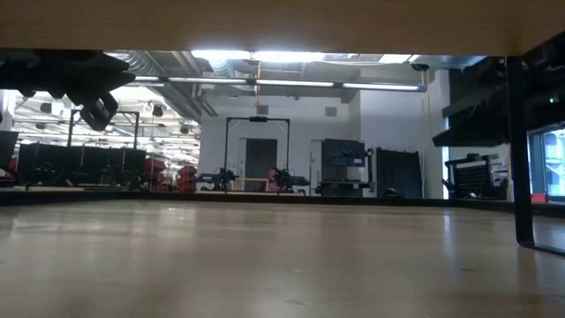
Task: Sort vases onto shelf
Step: Return to Home Position
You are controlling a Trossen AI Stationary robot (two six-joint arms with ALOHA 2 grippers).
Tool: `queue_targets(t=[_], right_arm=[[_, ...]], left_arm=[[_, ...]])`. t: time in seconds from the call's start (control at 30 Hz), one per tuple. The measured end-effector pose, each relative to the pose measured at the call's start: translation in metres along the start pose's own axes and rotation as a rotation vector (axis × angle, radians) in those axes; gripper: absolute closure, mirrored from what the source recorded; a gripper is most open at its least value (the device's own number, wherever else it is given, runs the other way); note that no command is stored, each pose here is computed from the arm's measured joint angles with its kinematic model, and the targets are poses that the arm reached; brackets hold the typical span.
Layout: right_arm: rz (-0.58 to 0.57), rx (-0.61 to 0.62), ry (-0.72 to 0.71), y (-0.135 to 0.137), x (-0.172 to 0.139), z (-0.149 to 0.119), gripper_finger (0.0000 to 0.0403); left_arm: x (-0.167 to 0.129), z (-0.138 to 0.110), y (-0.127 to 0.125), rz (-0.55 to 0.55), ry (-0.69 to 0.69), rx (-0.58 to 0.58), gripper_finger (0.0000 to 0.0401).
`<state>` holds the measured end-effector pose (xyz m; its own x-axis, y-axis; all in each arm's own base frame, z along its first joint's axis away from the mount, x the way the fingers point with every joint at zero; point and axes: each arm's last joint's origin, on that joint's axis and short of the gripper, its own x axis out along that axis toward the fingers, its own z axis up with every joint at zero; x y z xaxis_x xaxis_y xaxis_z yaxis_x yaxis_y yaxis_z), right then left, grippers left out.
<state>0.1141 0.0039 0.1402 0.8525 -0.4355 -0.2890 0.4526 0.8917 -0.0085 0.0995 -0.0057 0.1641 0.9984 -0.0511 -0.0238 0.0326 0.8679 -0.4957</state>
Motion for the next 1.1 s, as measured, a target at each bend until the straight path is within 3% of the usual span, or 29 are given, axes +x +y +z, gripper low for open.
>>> queue_targets(t=[0.3,1.1], right_arm=[[-0.002,-0.052,0.076,0.0023,0.0047,-0.0077,0.0288],[-0.002,-0.05,0.075,0.0023,0.0047,-0.0076,0.0288]], left_arm=[[0.0,0.0,0.0,0.0,0.0,0.0,0.034],[0.0,0.0,0.0,0.001,-0.001,-0.001,0.034]])
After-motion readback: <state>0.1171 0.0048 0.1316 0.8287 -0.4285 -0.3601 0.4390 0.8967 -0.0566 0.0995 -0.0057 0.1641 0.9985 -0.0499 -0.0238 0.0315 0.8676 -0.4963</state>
